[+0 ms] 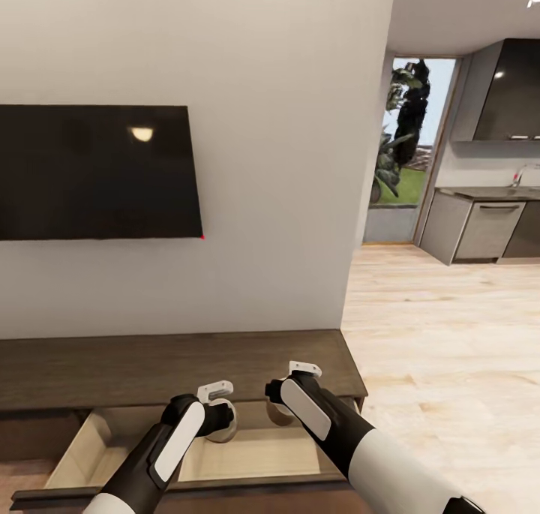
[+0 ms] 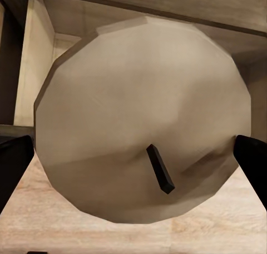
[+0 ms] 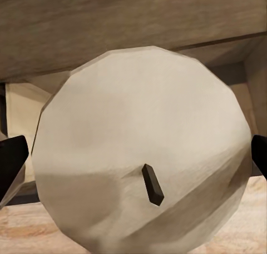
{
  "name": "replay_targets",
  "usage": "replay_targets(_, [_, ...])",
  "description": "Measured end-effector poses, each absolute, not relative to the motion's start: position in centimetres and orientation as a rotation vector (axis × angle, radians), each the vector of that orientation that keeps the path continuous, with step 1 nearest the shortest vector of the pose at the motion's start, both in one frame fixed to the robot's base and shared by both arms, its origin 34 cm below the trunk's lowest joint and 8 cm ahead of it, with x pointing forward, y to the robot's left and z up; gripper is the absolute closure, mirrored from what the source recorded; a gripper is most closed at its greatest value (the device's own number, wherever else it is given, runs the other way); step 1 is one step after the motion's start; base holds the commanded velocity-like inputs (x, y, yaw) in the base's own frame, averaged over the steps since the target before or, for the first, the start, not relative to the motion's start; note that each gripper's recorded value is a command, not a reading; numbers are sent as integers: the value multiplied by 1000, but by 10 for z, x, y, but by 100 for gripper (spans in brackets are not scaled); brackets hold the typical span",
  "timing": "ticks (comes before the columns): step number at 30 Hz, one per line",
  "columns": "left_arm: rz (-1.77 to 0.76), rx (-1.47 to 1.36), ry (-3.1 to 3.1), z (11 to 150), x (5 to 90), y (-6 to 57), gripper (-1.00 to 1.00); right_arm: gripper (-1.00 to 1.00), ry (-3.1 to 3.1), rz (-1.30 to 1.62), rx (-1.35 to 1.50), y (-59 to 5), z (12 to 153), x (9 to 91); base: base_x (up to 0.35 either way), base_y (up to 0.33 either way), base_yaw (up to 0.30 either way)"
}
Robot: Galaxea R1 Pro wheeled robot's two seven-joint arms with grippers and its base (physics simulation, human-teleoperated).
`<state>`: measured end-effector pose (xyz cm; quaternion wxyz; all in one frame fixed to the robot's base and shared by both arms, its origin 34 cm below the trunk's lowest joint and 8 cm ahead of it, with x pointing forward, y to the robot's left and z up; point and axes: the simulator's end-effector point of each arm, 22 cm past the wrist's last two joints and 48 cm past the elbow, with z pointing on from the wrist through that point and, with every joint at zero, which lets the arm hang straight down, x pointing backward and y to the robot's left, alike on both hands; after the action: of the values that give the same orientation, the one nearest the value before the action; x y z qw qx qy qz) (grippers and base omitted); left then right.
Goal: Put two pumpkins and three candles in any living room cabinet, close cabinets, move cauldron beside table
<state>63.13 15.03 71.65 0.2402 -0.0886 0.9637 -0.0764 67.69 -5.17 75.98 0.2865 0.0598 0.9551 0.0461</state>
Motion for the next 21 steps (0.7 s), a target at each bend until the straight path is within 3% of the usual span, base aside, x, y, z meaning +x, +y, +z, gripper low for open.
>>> replay_targets(21, [-212,-242,2636,681,630,149,100,100,2551,125,157,-51,725,675,0,0,0])
